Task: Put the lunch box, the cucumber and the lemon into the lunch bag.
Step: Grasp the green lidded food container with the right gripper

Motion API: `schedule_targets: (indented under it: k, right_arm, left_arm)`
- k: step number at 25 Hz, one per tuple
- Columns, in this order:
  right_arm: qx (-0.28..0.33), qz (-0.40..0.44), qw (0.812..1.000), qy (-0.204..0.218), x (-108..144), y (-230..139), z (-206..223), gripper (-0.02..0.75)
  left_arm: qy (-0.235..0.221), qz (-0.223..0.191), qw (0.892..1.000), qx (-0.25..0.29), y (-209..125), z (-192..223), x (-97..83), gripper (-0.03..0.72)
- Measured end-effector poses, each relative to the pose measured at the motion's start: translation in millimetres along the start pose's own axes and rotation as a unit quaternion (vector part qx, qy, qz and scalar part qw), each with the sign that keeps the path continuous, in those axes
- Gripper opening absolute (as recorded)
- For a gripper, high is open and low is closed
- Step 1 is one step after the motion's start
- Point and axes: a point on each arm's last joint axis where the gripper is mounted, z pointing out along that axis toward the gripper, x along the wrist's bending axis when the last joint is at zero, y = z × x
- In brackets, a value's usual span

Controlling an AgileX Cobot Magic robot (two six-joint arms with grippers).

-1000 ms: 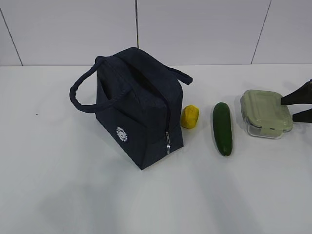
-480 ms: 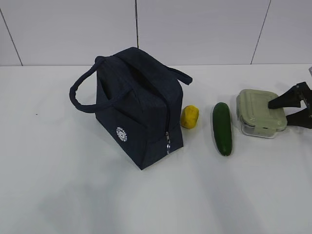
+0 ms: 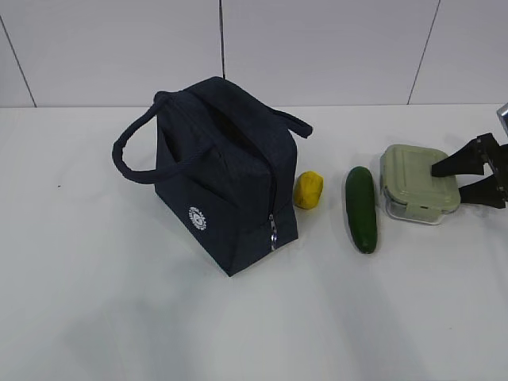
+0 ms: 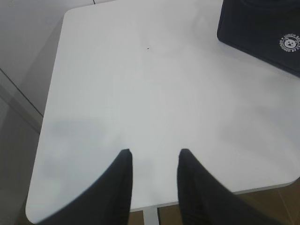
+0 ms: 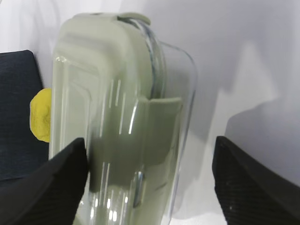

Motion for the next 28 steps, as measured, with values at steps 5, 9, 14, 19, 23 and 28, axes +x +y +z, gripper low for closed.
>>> schedule_targets:
  k: [5,9,14,19,23,28]
  right_arm:
    - [-0.006,0.003,1.000,0.005,0.9,1.1,0.0,0.615]
    - [-0.008,0.004,1.000,0.007,1.2,1.5,-0.1,0.614]
    - [-0.010,0.007,1.000,0.009,1.5,1.9,-0.1,0.610]
    - [-0.010,0.008,1.000,0.011,3.6,2.2,2.3,0.608]
    - [-0.004,0.004,1.000,0.015,9.3,2.4,9.5,0.605]
    - [0.002,0.000,1.000,0.017,13.3,2.2,14.8,0.603]
  left_arm:
    - [0.000,0.000,1.000,0.000,0.0,0.0,0.0,0.235]
    - [0.000,0.000,1.000,0.000,0.0,0.0,0.0,0.235]
    - [0.000,0.000,1.000,0.000,0.0,0.0,0.0,0.235]
    - [0.000,0.000,1.000,0.000,0.0,0.0,0.0,0.235]
    - [0.000,0.000,1.000,0.000,0.0,0.0,0.0,0.235]
    - [0.000,0.000,1.000,0.000,0.0,0.0,0.0,0.235]
